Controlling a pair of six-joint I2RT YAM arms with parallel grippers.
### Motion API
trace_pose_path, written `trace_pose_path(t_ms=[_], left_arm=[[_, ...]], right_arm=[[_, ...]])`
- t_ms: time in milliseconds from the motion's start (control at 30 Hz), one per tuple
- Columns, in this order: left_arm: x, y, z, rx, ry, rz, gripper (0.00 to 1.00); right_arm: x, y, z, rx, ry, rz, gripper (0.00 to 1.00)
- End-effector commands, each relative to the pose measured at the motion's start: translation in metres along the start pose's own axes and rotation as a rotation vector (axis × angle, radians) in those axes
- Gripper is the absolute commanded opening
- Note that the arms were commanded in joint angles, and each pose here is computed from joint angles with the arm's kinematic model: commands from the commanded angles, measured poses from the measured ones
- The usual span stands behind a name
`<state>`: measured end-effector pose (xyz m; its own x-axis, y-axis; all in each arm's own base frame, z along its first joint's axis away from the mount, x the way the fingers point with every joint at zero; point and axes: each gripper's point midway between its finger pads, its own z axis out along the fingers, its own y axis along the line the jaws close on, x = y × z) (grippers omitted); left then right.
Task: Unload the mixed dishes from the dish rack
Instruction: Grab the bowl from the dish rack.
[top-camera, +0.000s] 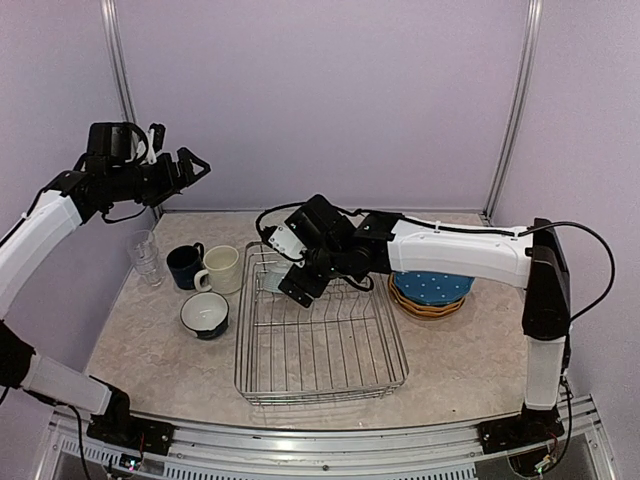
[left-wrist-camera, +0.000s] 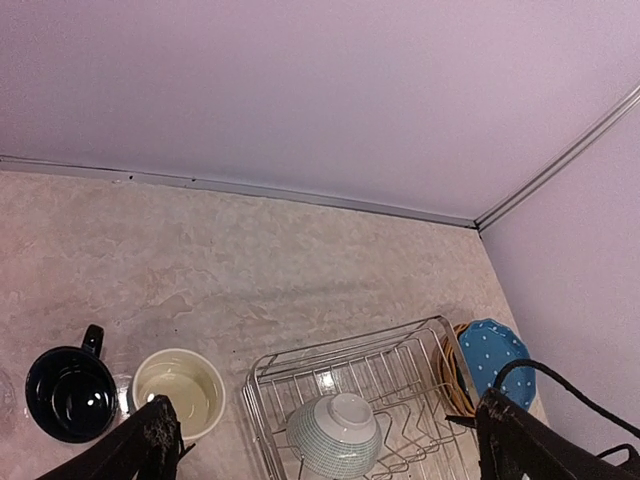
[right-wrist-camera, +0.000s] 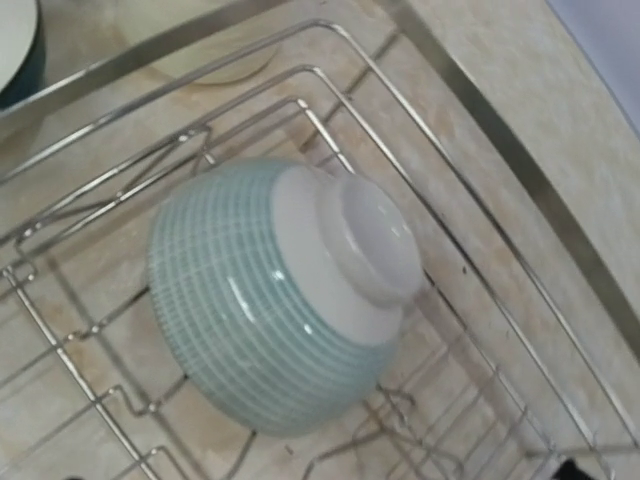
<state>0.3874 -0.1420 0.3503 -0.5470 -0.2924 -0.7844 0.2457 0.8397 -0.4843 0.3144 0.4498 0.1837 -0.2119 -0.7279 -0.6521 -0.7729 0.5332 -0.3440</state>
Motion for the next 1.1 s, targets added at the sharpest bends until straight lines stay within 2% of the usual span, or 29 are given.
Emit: trace_pose_path(t_ms=[0,133,367,1067], left_arm=[[-0.007,-0.002,-0.006,0.018,-0.009,-0.022,0.98],[-0.004,0.000,0.000,0.021,0.010,-0.035,0.98],[-0.002,-0.001,0.002,0.030,0.021,-0.044,0.98],[-0.004,-0.003,-0.002,0.033,0.011,-0.037,0.98]], right_arm=[[0.009,0.016,0.015,-0.071,0.066,-0.198,1.00],[0.005,0.022,0.022,-0.102,0.060,-0.284,1.00],[-0.001,0.023,0.035,-0.154,0.039,-0.344,1.00],[-0.004,0.017,0.067,-0.232,0.038,-0.408,1.00]])
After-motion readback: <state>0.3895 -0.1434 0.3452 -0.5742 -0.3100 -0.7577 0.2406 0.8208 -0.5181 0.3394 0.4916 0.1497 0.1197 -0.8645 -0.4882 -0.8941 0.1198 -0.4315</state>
